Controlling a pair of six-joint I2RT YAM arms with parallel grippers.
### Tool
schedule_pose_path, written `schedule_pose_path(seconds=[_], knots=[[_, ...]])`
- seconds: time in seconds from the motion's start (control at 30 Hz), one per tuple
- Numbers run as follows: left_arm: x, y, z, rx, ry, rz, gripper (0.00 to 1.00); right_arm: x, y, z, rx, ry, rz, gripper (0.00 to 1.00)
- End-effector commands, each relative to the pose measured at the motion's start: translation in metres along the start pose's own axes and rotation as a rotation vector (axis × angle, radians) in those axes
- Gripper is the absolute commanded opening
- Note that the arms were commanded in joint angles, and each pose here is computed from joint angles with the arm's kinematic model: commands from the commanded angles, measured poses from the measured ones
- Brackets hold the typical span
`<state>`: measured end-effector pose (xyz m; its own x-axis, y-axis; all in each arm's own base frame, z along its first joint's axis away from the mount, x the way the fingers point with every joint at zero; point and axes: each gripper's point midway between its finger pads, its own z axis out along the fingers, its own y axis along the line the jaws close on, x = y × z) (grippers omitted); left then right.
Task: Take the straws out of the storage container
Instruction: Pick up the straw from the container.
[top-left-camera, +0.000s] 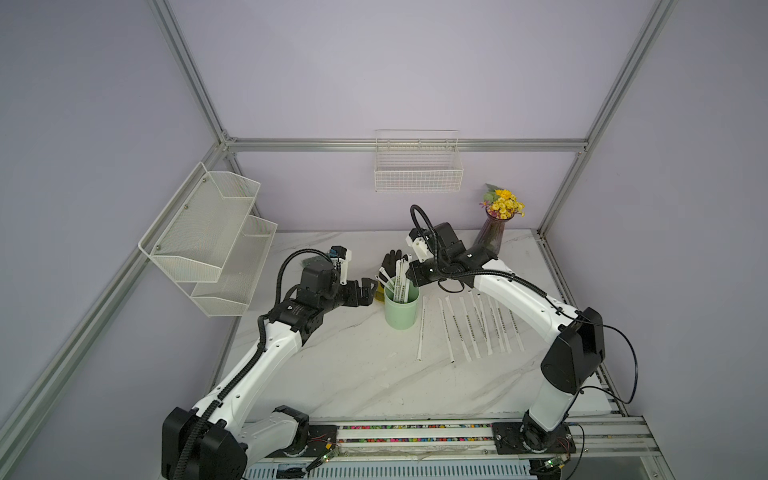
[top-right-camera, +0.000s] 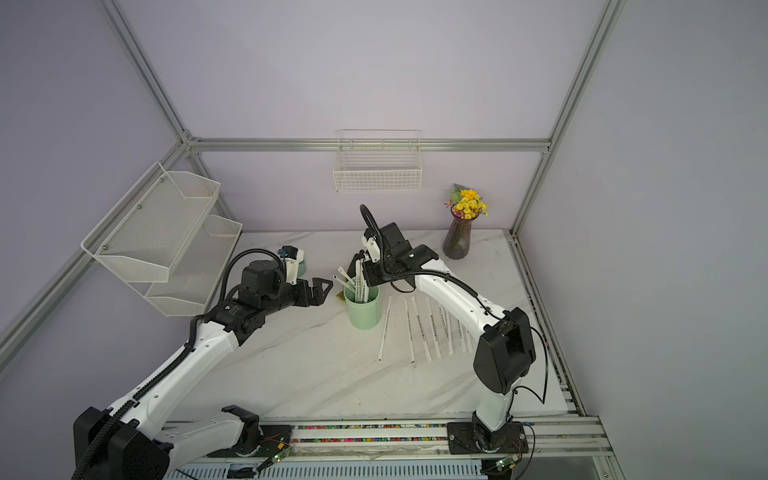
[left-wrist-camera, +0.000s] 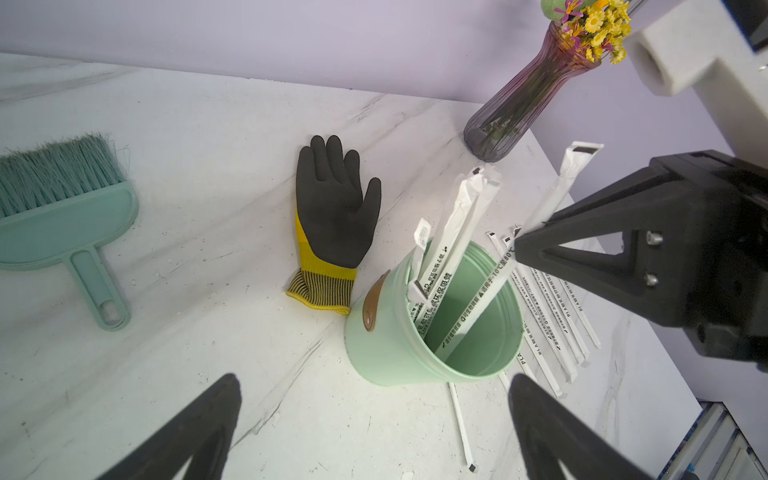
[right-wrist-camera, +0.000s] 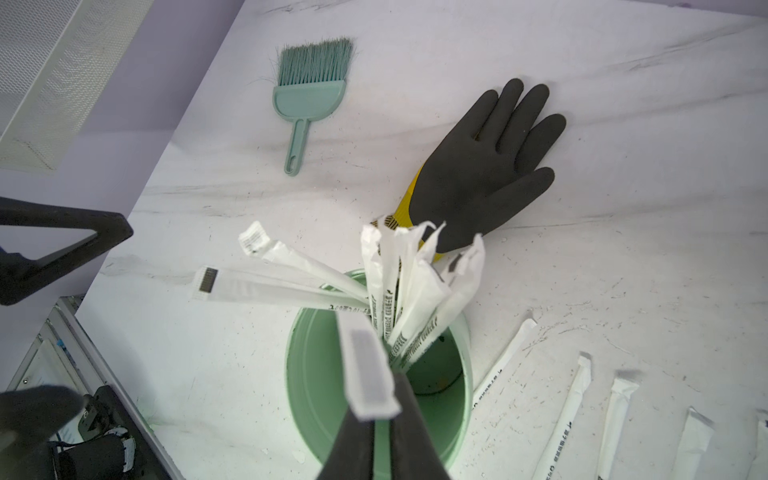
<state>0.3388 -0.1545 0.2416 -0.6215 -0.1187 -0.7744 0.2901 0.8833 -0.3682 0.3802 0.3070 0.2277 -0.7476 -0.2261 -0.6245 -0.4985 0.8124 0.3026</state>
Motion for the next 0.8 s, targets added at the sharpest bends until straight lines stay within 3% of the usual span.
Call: schedule_pose_path(seconds=[0.0, 0.37, 0.63, 0.77], knots=[[-0.002, -0.004, -0.002, 0.022, -0.019, 0.003, 1.00, -0.006, 0.003, -0.017, 0.014, -0.028, -0.030, 0.12], [-0.003, -0.005, -0.003, 0.022, -0.025, 0.003, 1.00, -0.037, 0.016, -0.072, 0.004, -0.184, -0.044, 0.11], [-0.003, -0.005, -0.002, 0.026, -0.023, 0.004, 1.00, -0.062, 0.039, -0.158, -0.046, -0.372, -0.046, 0.10], [-0.003, -0.005, -0.004, 0.026, -0.025, 0.007, 1.00, -0.060, 0.043, -0.186, -0.086, -0.384, -0.026, 0.10]])
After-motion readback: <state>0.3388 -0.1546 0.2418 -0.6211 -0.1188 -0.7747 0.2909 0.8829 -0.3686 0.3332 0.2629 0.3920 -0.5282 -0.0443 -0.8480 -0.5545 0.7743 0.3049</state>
